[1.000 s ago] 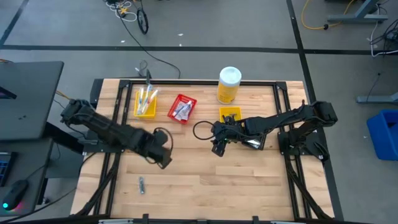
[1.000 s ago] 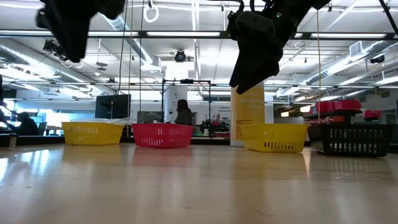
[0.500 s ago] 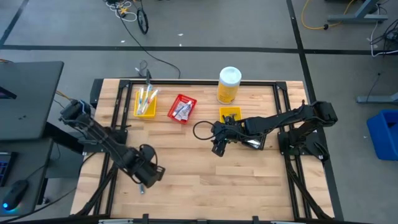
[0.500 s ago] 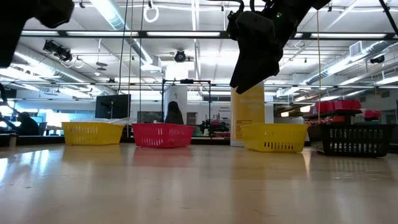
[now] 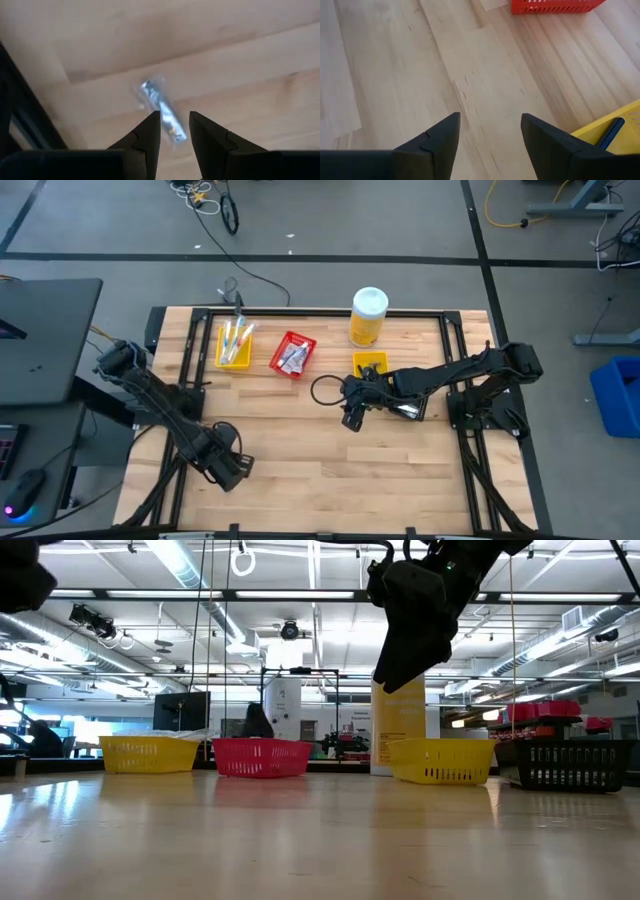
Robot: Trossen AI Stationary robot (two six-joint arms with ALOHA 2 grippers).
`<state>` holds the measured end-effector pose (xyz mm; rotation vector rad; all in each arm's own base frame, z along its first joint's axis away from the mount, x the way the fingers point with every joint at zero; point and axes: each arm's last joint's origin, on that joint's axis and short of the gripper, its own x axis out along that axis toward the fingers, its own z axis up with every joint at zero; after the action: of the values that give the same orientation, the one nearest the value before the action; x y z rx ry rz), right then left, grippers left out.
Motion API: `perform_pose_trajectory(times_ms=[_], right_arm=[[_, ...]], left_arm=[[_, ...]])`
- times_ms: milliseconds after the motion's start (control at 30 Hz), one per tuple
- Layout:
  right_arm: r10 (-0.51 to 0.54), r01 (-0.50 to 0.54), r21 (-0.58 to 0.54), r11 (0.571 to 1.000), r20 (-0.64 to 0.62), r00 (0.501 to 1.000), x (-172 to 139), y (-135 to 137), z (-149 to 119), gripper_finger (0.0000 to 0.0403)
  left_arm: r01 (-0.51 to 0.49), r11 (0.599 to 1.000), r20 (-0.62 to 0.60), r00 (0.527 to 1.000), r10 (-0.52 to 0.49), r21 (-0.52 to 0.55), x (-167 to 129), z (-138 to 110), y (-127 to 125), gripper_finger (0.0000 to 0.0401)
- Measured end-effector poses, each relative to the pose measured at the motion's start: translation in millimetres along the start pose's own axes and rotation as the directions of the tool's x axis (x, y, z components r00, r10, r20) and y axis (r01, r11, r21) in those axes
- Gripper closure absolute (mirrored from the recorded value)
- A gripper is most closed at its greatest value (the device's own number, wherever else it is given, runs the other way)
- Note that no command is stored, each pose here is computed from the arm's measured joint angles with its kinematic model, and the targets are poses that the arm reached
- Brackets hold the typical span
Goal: Pick & Place Travel size toiletries
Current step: Put the silver nail cutter into the black basket
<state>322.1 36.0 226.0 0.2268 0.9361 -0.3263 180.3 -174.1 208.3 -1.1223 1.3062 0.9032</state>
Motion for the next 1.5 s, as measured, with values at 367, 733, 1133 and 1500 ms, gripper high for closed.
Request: perform_pose_trajectory(times_ms=[367,733,1133,1500], right_arm=[[-0.001,0.001,-0.004,1.000,-0.004,1.000,0.0,-0.1,-0.3,0.0197],[0.001,-0.001,-0.050,0.999,-0.001,1.000,0.0,0.0,0.0,0.0190],[0.013,-0.011,-0.098,0.995,0.022,1.000,0.1,0.7,2.4,0.0161],[0.033,-0.032,-0.095,0.995,0.016,0.999,0.1,1.5,2.5,0.0169]], left_arm=[[-0.015,1.000,-0.116,0.993,0.017,0.018,4.1,-4.0,-0.3,0.0272],[0.038,0.998,-0.160,0.986,-0.045,-0.045,3.4,-7.7,-6.7,0.0225],[0.128,0.967,-0.096,0.984,-0.152,-0.222,3.9,-18.1,-8.3,0.0225],[0.106,0.974,-0.114,0.985,-0.130,-0.200,24.8,-26.7,-17.3,0.0225]])
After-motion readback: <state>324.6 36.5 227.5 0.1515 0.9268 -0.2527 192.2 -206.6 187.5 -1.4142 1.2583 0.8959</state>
